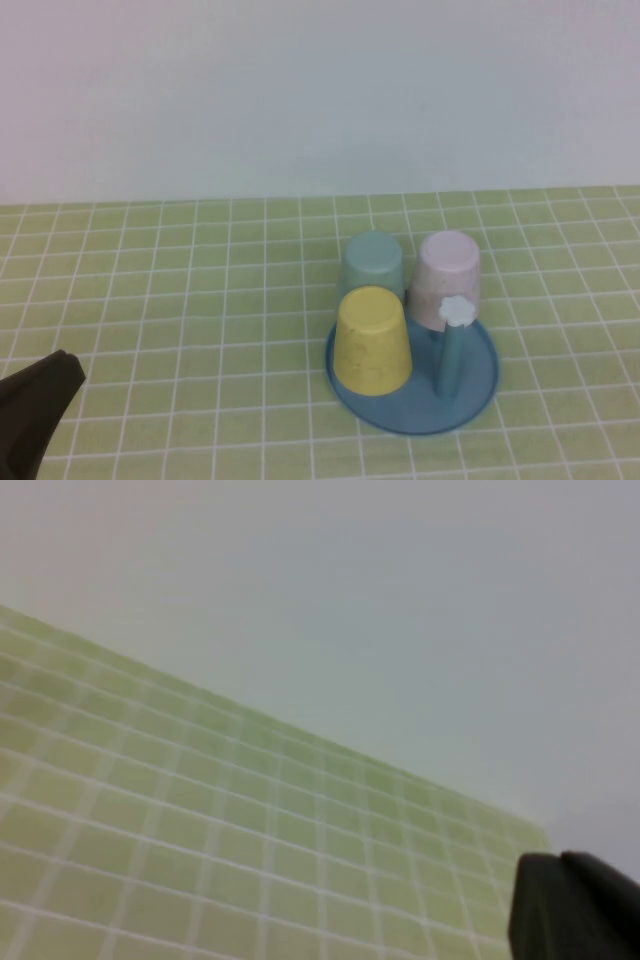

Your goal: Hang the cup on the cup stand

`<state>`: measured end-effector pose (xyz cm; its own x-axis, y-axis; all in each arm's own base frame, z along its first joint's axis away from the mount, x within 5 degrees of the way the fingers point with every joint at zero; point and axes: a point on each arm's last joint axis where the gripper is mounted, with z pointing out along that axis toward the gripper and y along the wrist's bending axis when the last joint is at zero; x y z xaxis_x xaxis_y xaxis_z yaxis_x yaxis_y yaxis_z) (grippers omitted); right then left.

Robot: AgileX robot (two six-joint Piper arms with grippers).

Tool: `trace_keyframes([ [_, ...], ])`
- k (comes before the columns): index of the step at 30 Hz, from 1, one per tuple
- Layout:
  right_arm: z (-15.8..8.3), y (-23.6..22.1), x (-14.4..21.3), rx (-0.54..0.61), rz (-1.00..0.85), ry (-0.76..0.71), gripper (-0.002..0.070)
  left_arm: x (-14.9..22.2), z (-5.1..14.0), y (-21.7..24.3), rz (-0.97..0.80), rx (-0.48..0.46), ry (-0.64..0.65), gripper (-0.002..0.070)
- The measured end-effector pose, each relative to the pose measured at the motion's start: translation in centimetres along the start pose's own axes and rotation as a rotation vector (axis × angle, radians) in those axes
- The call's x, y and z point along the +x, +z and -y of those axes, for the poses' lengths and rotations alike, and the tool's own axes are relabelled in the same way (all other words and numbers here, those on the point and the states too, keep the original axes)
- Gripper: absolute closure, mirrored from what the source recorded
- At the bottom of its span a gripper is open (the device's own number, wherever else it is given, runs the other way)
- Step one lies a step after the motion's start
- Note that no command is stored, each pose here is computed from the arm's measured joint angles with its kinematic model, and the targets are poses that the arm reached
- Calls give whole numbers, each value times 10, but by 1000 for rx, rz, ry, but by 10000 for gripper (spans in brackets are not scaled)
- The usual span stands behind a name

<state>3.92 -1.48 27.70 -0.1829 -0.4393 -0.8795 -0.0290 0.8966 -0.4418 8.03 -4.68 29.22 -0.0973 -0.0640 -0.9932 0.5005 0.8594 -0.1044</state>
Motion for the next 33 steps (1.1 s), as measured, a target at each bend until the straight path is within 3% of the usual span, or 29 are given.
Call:
trace_keyframes([
  [7,18,7,5,244,9,157,678,0,0,0,-2,4,0,675],
  [13,20,6,4,265,32,227,678,0,0,0,-1,2,0,675],
  [19,12,6,-14,158,215,192,678,0,0,0,-2,4,-10,675],
  [26,-8,-6,-47,-103,592,179,678,0,0,0,-2,4,-10,675],
  [33,-9,-8,-49,-137,610,274,678,0,0,0,-1,2,-10,675],
])
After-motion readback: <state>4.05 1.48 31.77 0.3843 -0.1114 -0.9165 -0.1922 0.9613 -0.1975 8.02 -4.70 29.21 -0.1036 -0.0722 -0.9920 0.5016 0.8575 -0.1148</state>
